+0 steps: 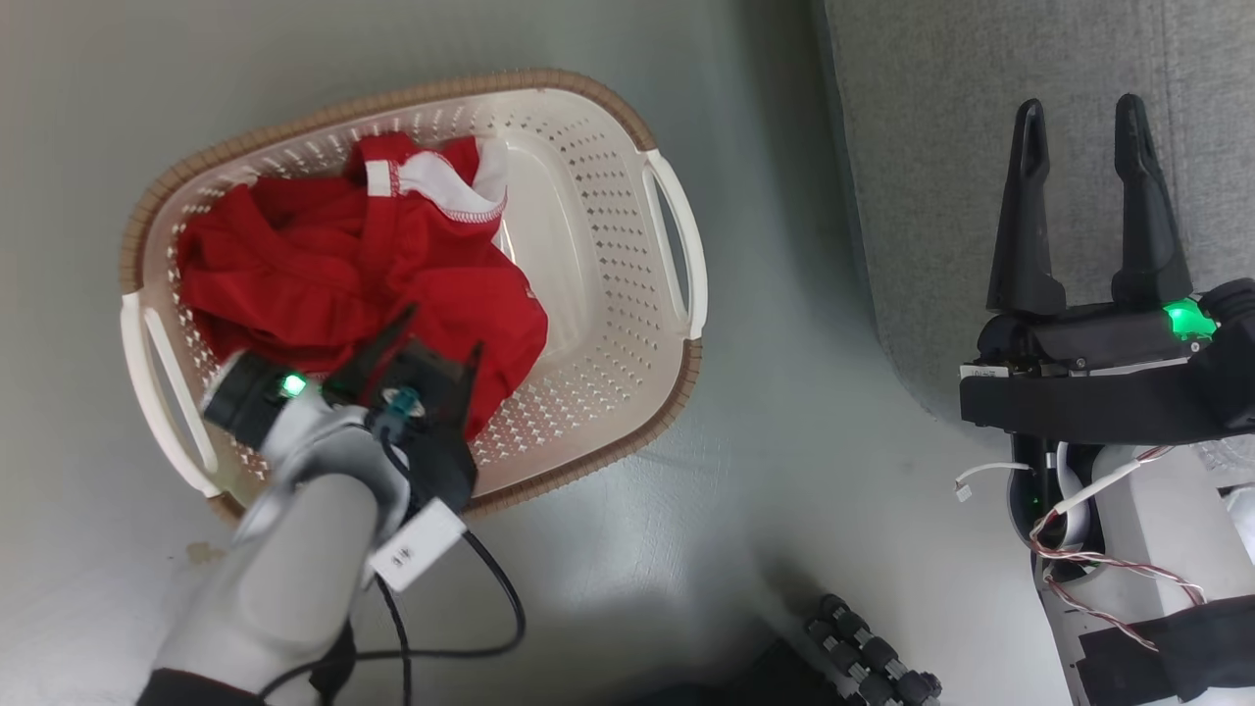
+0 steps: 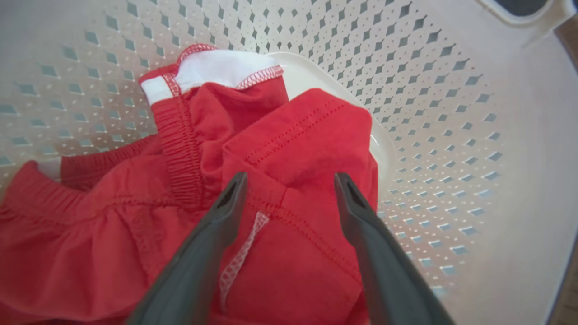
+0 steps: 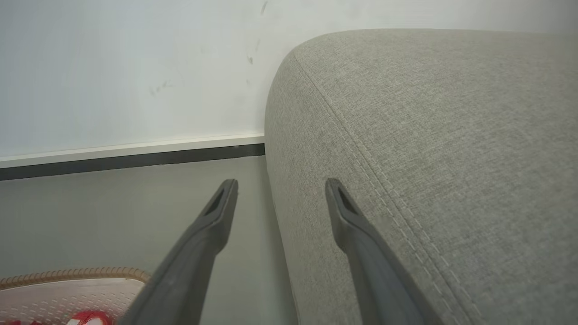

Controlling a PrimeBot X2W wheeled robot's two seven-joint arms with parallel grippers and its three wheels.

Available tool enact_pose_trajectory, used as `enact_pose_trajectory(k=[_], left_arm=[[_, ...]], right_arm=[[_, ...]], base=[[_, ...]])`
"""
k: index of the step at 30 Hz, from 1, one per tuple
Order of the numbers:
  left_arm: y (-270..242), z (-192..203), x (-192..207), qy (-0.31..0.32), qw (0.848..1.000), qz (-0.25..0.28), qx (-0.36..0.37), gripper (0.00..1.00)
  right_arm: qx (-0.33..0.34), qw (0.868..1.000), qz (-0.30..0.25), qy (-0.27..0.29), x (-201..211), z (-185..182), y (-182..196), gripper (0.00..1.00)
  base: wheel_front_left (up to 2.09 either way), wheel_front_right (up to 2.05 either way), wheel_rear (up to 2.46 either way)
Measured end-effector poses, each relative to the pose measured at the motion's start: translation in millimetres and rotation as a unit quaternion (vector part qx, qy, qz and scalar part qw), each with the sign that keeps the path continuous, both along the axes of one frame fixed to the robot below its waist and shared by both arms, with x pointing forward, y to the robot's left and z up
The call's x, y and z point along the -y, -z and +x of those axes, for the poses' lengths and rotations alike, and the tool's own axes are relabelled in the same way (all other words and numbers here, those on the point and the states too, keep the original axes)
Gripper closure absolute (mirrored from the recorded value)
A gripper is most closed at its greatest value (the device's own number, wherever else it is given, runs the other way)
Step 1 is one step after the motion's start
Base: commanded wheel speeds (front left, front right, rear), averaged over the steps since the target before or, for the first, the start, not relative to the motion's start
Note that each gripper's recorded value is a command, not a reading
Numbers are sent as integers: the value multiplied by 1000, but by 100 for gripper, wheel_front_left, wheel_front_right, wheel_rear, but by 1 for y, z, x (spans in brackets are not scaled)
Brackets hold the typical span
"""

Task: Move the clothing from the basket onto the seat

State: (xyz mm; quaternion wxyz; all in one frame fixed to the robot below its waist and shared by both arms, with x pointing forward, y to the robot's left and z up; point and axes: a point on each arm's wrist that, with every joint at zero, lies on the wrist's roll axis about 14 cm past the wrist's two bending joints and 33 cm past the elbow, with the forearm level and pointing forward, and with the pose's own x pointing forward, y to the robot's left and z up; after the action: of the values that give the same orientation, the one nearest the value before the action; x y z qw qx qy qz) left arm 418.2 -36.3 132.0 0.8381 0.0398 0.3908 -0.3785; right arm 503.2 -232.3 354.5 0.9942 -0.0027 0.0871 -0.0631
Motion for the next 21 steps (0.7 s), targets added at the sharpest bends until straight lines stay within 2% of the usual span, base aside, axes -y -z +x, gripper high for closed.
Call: enact_pose_trajectory(k=[11, 12, 13, 16, 21], left_arm=[[23, 0, -4, -2, 999, 28, -17, 0], [24, -2, -4, -1, 999, 28, -20, 2], [24, -3, -3, 0, 999, 28, -22, 35], [24, -8, 0, 8, 999, 29, -25, 100], [16, -11, 5, 23, 999, 27, -20, 100]], right_arm=[[-19, 1000, -2, 1, 1, -1, 16, 0], [-20, 1000, -1, 1, 1, -1, 17, 0], [-22, 1000, -1, 1, 2, -2, 18, 0], [-25, 1000, 0, 2, 2, -3, 20, 0], [-27, 1000, 2, 5, 2, -4, 18, 0]], base=[[0, 0, 0], [0, 0, 0], [0, 0, 0], [0, 0, 0], [0, 0, 0]])
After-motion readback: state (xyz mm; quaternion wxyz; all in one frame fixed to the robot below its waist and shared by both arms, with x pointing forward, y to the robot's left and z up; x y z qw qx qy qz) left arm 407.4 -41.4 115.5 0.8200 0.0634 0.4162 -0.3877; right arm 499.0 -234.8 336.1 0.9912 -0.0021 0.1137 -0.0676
